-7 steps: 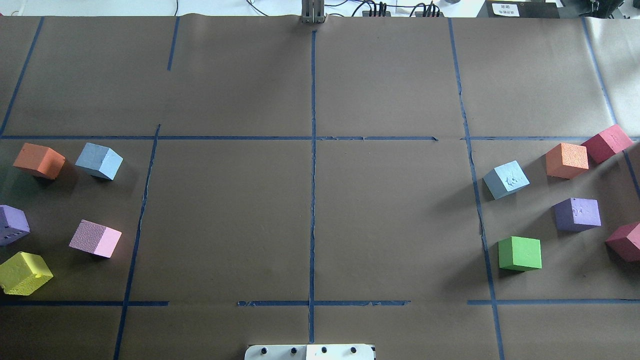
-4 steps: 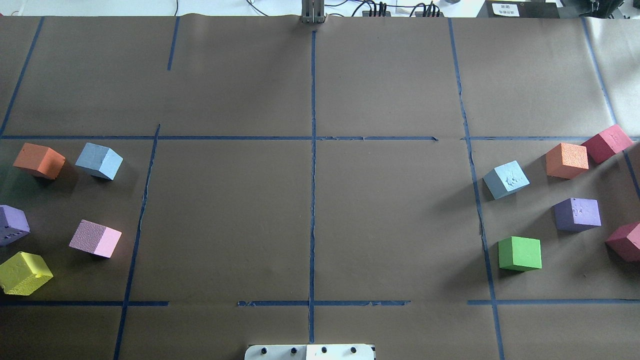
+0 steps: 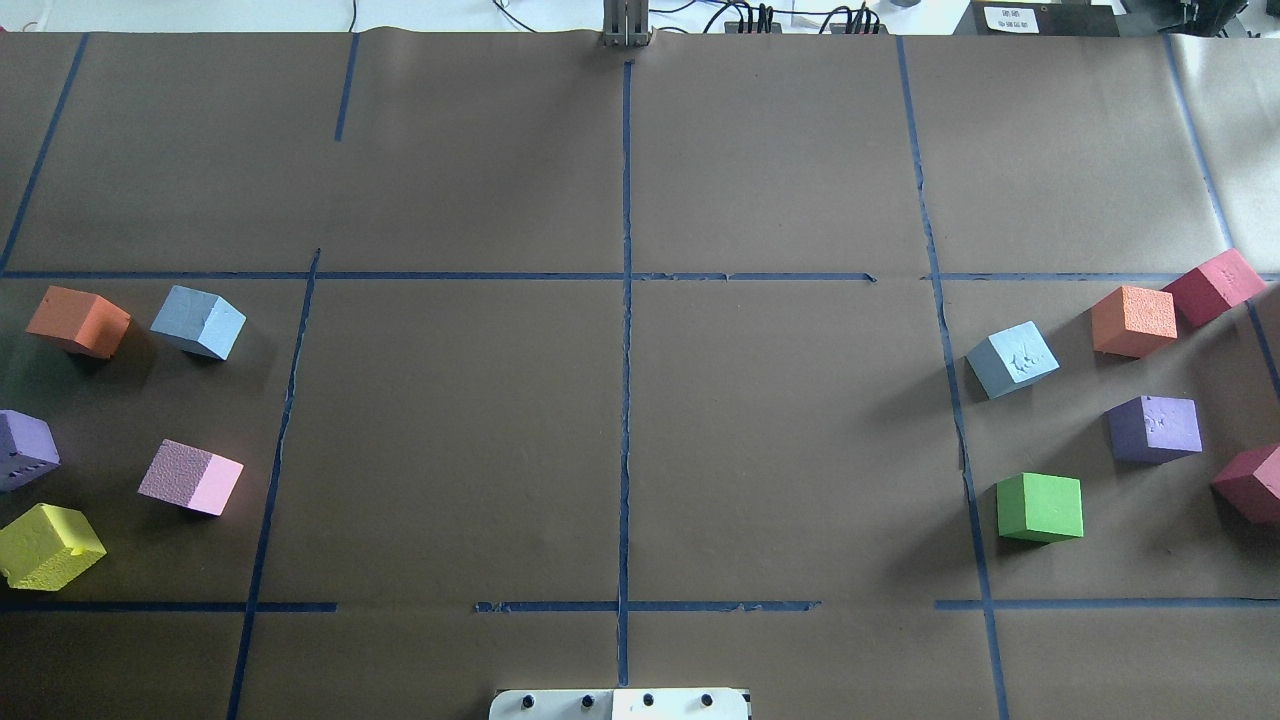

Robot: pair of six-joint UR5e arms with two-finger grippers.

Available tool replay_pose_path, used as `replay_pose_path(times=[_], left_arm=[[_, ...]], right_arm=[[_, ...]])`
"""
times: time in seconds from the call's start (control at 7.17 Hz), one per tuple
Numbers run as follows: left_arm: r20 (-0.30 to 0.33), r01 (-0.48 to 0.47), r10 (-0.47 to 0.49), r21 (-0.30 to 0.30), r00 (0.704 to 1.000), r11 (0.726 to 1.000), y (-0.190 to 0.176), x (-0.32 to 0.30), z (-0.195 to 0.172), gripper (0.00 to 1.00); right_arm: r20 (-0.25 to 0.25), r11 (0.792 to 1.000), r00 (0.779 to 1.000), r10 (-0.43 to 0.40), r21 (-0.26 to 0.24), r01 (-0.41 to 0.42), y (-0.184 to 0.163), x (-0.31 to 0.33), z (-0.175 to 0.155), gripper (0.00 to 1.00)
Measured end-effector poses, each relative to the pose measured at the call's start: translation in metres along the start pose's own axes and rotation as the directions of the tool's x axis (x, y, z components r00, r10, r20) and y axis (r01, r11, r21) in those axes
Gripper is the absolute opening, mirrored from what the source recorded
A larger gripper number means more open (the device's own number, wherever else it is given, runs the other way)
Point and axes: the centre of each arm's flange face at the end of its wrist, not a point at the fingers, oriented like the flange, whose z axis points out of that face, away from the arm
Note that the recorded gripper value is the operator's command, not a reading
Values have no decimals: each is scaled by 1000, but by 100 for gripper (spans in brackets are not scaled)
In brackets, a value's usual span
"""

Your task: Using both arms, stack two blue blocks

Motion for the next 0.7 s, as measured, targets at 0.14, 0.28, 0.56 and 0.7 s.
replay_pose_path(times=[0.14, 0.28, 0.56, 0.7], left_arm=[[0, 0, 0, 0, 1000, 1000, 0, 0, 0, 100], [0, -1, 1, 1, 1000, 1000, 0, 0, 0, 100], [1, -3, 3, 3, 1000, 1000, 0, 1, -1, 100], [1, -3, 3, 3, 1000, 1000, 0, 1, -1, 100]], right_arm=[[-2, 1000, 1000, -20, 15, 20, -9, -7, -5, 100], [4, 999, 999, -45, 18, 44, -16, -19, -5, 100], [42, 999, 999, -29, 15, 29, -44, -87, 8, 100], [64, 1000, 998, 10, 18, -11, -57, -131, 25, 100]])
